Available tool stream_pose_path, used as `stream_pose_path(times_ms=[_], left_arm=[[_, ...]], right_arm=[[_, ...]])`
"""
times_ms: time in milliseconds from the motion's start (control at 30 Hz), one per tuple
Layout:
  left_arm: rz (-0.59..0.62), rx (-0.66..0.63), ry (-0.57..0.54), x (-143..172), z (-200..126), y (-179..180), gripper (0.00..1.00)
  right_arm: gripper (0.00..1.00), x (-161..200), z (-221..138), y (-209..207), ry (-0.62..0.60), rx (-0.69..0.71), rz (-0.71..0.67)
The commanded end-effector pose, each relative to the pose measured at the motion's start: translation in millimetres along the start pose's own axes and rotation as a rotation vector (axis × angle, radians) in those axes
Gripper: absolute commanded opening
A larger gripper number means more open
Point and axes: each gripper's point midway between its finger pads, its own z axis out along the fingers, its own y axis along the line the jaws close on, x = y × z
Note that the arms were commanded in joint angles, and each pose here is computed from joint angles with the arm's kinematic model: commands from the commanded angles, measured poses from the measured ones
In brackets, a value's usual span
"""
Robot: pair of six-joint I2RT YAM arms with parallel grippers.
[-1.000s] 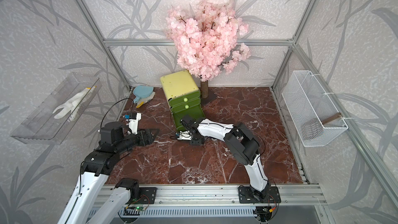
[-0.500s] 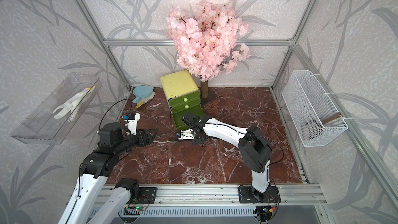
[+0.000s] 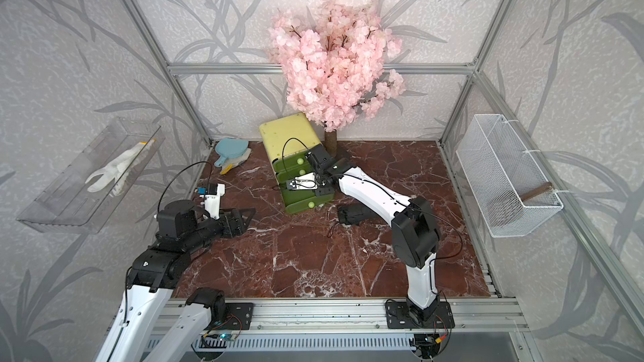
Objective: Place the umbrella in the drawer by color
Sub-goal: Place the umbrella in the drawer.
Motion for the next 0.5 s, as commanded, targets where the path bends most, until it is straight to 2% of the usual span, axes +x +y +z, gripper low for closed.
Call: stream_pose_path(times_ms=[0,200,467], left_arm=[[0.016,0.009,0.011,5,0,-1,0.82],[0.013,0.026,0.013,5,1,-4,0.82],[0.013,0.028,0.014,5,1,-4,0.82]], right_arm=[[0.13,8,21,-5,0.053,0.003,-0.081],[0.13,29,47,-26,0.194,0.058,-0.074],[0.15,51,81,-25,0.361,0.070,-0.147]])
